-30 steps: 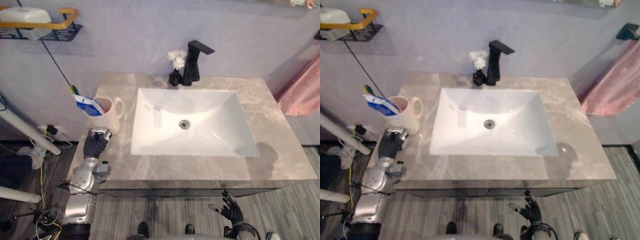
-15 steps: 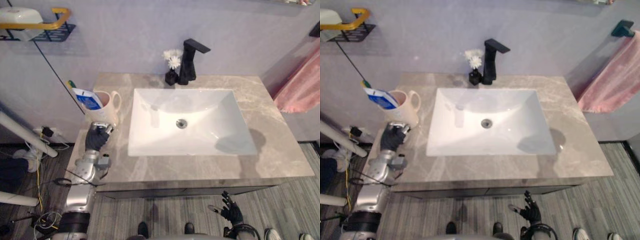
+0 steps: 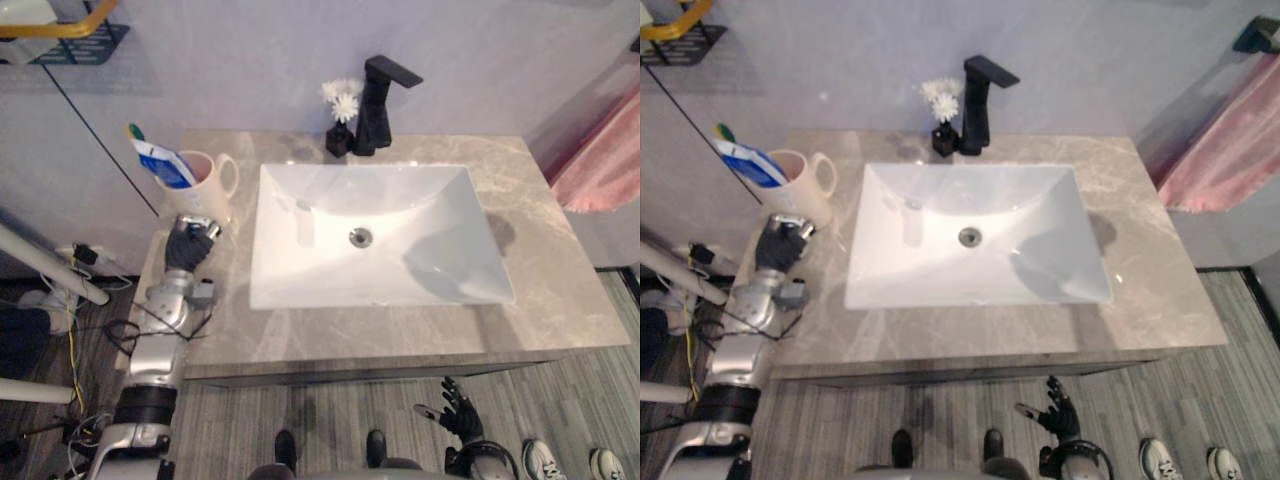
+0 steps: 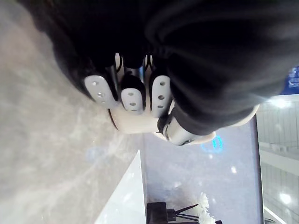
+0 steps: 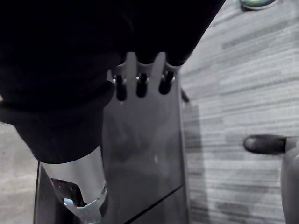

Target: Organize washtable

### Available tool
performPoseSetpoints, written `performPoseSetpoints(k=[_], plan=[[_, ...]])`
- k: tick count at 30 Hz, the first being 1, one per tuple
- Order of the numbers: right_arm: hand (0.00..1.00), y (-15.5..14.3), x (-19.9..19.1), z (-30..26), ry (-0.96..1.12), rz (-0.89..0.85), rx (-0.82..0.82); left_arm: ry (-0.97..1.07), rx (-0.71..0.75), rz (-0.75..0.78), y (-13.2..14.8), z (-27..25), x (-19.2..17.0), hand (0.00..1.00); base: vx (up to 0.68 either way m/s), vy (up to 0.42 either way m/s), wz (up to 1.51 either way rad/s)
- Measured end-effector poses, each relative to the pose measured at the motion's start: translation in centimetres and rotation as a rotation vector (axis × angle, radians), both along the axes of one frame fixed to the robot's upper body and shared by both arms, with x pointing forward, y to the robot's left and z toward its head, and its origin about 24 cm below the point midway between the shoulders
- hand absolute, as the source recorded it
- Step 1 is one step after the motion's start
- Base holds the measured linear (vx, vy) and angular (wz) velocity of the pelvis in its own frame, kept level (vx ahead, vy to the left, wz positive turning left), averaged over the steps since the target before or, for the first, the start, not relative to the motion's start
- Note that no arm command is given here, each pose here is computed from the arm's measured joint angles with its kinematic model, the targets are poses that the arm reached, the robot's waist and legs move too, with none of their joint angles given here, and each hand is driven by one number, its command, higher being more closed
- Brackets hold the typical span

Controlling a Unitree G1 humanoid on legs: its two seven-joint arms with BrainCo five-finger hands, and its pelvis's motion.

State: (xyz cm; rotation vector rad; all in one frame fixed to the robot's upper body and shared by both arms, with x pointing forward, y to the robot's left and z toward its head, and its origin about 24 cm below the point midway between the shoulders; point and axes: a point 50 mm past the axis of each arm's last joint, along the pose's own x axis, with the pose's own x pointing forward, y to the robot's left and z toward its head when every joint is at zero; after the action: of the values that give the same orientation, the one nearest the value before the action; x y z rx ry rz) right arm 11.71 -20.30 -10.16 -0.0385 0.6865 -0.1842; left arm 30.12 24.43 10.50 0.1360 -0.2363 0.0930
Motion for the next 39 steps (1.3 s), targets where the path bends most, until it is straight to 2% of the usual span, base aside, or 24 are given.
performPoseSetpoints(k=[8, 14, 22, 29, 35, 39], plan=[[0.0, -0.1, -0.1, 0.0, 0.004, -0.002, -0.003, -0.065, 0.004, -0.006, -1.0, 2.7, 2.2, 1.0, -0.04, 0.014, -0.1], [0.0, 0.0, -0.5, 0.2, -0.002, -0.008, -0.003, -0.069, 0.034, 0.032, -0.5, 3.4, 2.7, 1.0, -0.01, 0.013, -0.07], [0.0, 0.0, -1.1, 0.1, 0.005, -0.016, -0.002, -0.106, 0.009, 0.03, -1.3, 4.2, 2.9, 1.0, -0.01, -0.019, -0.03], [0.0, 0.0, -1.0, 0.2, -0.004, -0.031, 0.014, -0.285, -0.071, -0.101, -5.6, 5.4, -1.3, 1.0, 0.0, -0.021, 0.22], [0.0, -0.5, 0.4, 0.7, -0.044, -0.026, 0.007, -0.461, -0.097, -0.146, -6.2, 7.7, -5.6, 1.0, -0.02, -0.022, 0.33], [0.0, -0.4, 0.8, 0.8, -0.045, -0.035, 0.016, -0.577, -0.084, -0.046, -3.7, 8.8, -9.4, 1.0, -0.01, -0.025, 0.27]])
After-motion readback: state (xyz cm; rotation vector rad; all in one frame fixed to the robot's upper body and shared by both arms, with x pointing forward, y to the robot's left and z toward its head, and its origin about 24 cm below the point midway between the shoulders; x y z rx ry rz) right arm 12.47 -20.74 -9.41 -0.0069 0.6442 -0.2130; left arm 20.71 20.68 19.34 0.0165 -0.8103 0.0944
